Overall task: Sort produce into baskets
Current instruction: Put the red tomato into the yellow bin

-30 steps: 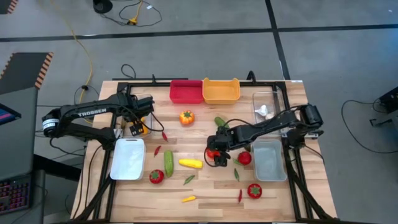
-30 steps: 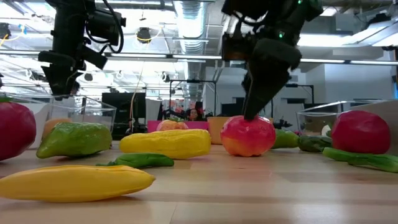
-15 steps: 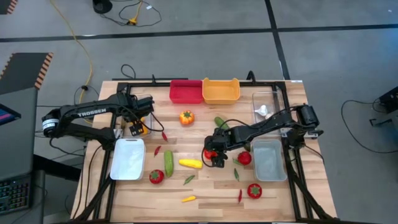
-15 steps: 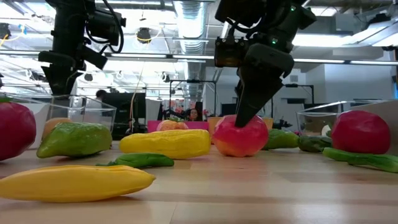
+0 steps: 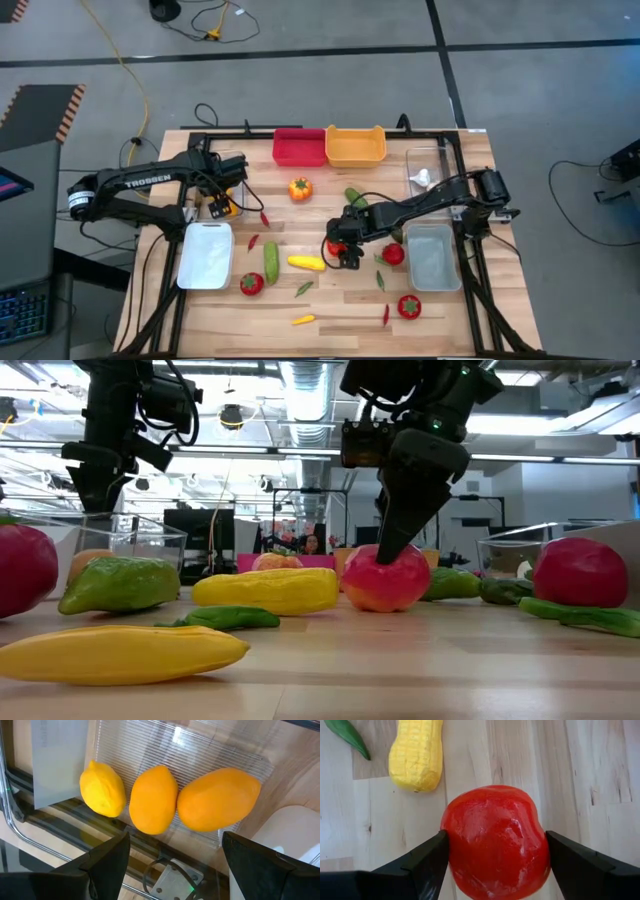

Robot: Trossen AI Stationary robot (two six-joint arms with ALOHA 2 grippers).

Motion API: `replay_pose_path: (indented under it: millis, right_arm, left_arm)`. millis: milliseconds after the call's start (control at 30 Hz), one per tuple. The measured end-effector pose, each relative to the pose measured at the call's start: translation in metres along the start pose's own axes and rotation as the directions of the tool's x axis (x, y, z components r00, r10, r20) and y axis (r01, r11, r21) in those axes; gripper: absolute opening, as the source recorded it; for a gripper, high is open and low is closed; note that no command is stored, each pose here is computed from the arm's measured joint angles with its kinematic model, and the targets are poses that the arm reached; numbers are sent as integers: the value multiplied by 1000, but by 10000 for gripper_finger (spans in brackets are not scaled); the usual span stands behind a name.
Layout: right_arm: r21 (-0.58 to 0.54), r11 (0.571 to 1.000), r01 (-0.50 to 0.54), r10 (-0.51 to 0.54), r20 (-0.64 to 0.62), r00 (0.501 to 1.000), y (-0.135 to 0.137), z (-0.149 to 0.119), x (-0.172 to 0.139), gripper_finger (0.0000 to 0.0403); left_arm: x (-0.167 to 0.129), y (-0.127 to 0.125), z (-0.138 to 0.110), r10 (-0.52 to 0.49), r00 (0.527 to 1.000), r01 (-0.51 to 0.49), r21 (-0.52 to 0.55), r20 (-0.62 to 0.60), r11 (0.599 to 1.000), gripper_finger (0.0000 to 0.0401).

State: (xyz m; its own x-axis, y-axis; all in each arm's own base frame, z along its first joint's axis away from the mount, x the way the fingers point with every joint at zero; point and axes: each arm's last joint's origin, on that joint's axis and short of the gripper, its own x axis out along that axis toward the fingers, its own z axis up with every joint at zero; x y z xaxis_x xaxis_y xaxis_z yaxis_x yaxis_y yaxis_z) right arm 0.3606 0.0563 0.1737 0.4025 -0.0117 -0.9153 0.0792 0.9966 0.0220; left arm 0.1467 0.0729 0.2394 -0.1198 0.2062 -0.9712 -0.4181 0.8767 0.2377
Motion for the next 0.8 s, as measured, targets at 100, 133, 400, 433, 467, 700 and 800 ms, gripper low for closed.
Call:
replay_pose_path:
  millis: [100, 133, 400, 433, 467, 700, 800]
  right_arm:
    - [-24, 1000, -1, 1, -6, 1000, 1, 7, -6, 332]
    - [-28, 1000, -1, 1, -7, 1000, 1, 8, -7, 332]
    - [-32, 999, 12, -12, -8, 1000, -8, 26, -25, 332]
    - [-38, 999, 14, -15, -8, 1000, -10, 28, -27, 332]
    - [-41, 999, 17, -17, -7, 1000, -12, 31, -30, 332]
    - [-71, 994, 82, -82, -2, 997, -43, 47, -47, 332]
    - [-68, 987, 149, -149, -2, 989, -64, 53, -54, 332]
  left_arm:
    - [0, 0, 0, 0, 1000, 0, 0, 0, 1000, 304]
    - [0, 0, 0, 0, 1000, 0, 0, 0, 1000, 304]
    - [0, 0, 0, -1, 1000, 1, -1, 2, 1000, 304]
    - [0, 0, 0, -1, 1000, 1, -1, 3, 1000, 304]
    - [0, 0, 0, -1, 1000, 1, -1, 3, 1000, 304]
    - [0, 0, 0, -1, 1000, 1, -1, 3, 1000, 304]
    - [0, 0, 1, -1, 1000, 1, -2, 9, 1000, 304]
